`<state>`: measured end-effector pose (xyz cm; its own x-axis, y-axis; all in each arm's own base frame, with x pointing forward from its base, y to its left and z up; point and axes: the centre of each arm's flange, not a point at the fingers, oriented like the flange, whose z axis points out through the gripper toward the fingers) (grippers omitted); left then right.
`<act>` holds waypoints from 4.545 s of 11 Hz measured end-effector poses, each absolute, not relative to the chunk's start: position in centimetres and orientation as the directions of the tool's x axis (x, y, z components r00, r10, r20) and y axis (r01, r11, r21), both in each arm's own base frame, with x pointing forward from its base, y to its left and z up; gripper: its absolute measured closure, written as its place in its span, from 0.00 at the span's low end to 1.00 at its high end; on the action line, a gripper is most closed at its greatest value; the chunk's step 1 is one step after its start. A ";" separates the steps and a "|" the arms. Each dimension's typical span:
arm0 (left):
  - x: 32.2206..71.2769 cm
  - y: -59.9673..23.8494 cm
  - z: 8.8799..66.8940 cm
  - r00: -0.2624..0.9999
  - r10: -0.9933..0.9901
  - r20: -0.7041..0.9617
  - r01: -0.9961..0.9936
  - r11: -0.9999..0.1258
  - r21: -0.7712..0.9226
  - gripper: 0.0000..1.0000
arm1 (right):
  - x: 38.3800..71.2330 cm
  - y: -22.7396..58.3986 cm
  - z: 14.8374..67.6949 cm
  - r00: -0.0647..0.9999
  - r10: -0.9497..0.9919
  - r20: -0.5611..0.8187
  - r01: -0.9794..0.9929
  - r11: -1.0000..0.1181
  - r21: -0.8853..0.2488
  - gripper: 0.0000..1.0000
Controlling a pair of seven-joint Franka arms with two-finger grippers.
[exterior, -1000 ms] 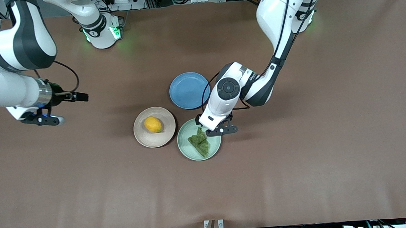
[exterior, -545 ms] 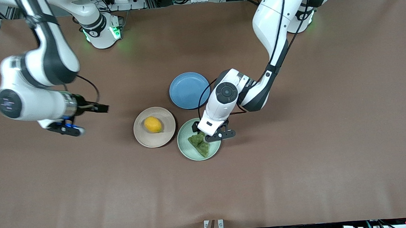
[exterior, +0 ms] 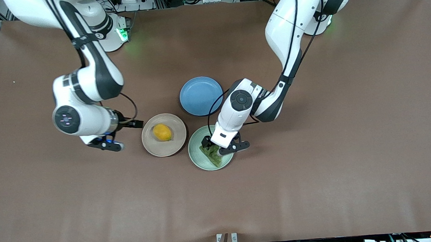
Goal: Pick lemon and lettuce from plates
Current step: 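Lower the left gripper onto the lettuce while the right gripper reaches the lemon, then close both grippers, grasping the lettuce and the yellow lemon, then lift the lettuce with the left gripper while the right gripper carries the lemon away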
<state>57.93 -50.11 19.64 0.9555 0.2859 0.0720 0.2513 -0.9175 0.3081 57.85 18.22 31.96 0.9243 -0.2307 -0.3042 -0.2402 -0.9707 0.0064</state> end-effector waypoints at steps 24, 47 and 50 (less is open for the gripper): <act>58.3 -51.2 18.3 0.918 0.385 0.092 0.324 -0.863 0.387 0.99 | 59.2 26.4 20.9 0.939 -0.280 -0.202 -0.279 -0.960 0.035 0.31; 65.7 -28.4 32.6 0.987 0.056 -0.150 0.058 -0.998 0.013 0.99 | 66.1 -9.8 29.1 0.966 -0.095 -0.241 -0.097 -0.995 0.004 0.32; 65.7 -24.0 31.5 0.984 0.025 -0.178 0.021 -0.999 -0.025 0.99 | 66.5 -9.6 25.8 0.967 -0.089 -0.240 -0.091 -0.996 0.002 0.32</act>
<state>65.67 -23.96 31.50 0.9836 0.0253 -0.1784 0.0212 -0.9995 -0.0248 66.46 -9.58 25.79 0.9668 -0.0893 -0.2395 -0.0914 -0.9958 0.0023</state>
